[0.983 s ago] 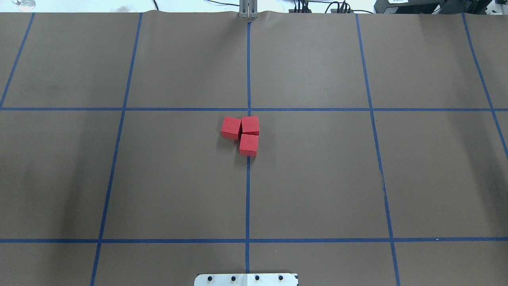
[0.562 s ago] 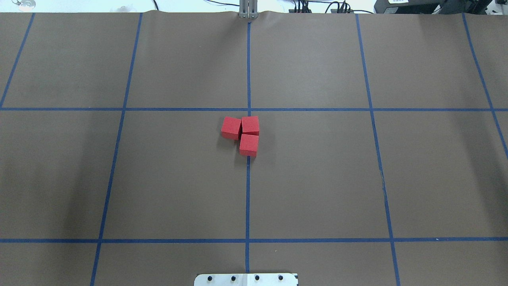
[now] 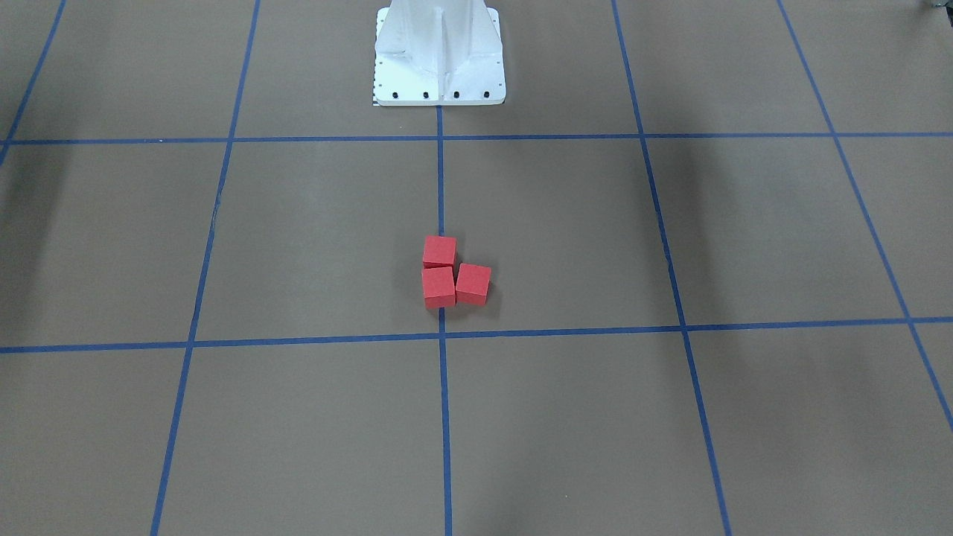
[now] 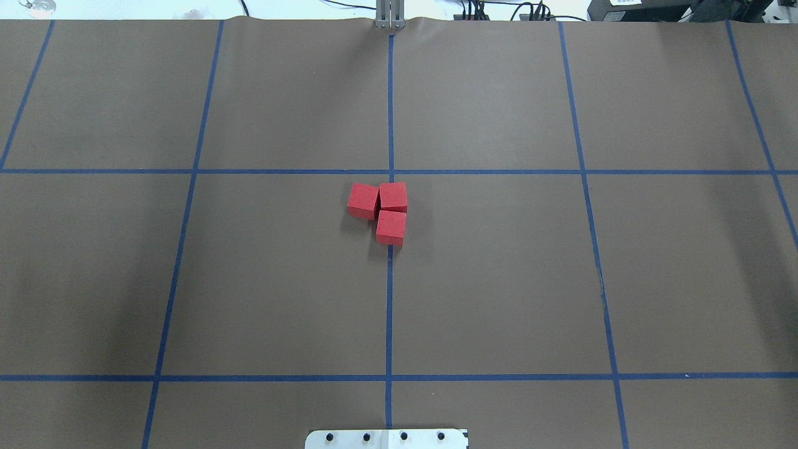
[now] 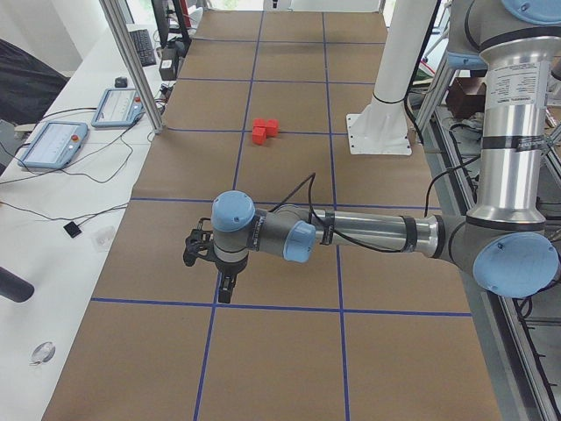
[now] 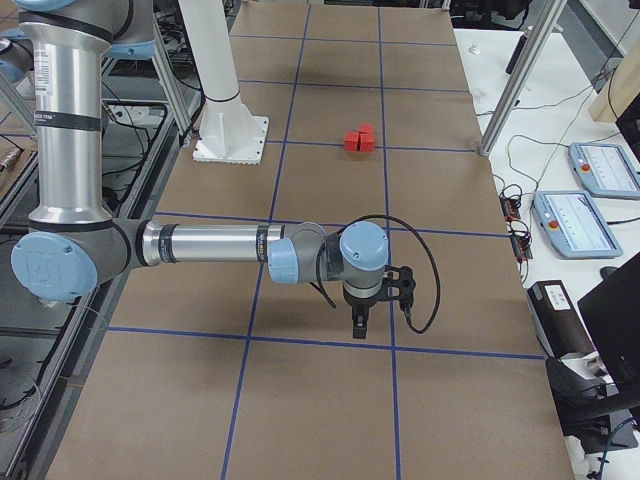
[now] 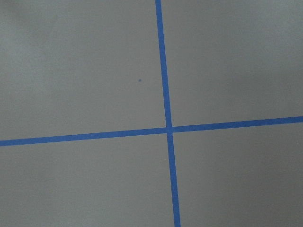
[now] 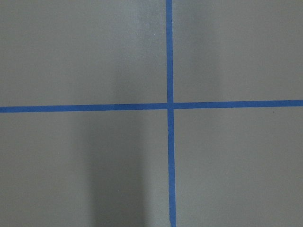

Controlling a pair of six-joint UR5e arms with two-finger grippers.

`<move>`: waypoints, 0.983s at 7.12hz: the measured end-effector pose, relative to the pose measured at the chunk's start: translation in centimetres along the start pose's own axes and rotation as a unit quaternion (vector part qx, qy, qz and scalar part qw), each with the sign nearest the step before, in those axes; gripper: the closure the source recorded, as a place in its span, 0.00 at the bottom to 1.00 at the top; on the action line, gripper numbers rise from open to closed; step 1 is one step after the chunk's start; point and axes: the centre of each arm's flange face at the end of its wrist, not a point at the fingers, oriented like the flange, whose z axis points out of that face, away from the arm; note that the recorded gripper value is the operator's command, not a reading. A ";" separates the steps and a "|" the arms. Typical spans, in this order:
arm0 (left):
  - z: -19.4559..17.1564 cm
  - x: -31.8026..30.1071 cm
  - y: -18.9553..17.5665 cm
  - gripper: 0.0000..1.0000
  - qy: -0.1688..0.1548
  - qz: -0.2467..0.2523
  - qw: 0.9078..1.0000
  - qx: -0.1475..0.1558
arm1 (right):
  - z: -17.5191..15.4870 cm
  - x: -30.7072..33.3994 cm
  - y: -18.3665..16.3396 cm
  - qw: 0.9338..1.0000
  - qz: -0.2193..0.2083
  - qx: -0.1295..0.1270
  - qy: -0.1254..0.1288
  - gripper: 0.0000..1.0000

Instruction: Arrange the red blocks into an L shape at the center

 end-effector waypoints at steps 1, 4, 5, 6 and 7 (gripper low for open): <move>0.0 0.0 0.0 0.00 0.000 0.000 1.000 0.000 | -0.3 -0.1 0.7 1.000 0.002 0.001 0.000 0.01; 0.1 0.0 -0.1 0.00 0.000 -0.001 1.000 -0.001 | -0.9 -0.7 1.2 1.000 -0.002 0.005 -0.002 0.01; 0.1 -0.1 -0.1 0.00 0.000 -0.001 1.000 -0.001 | -0.9 -0.8 1.2 1.000 -0.003 0.006 -0.002 0.01; 0.1 -0.1 -0.1 0.00 0.000 -0.001 1.000 -0.001 | -0.9 -0.8 1.2 1.000 -0.003 0.006 -0.002 0.01; 0.2 -0.1 -0.1 0.00 0.000 -0.001 1.000 -0.002 | -0.9 -0.8 1.2 1.000 -0.003 0.006 -0.002 0.01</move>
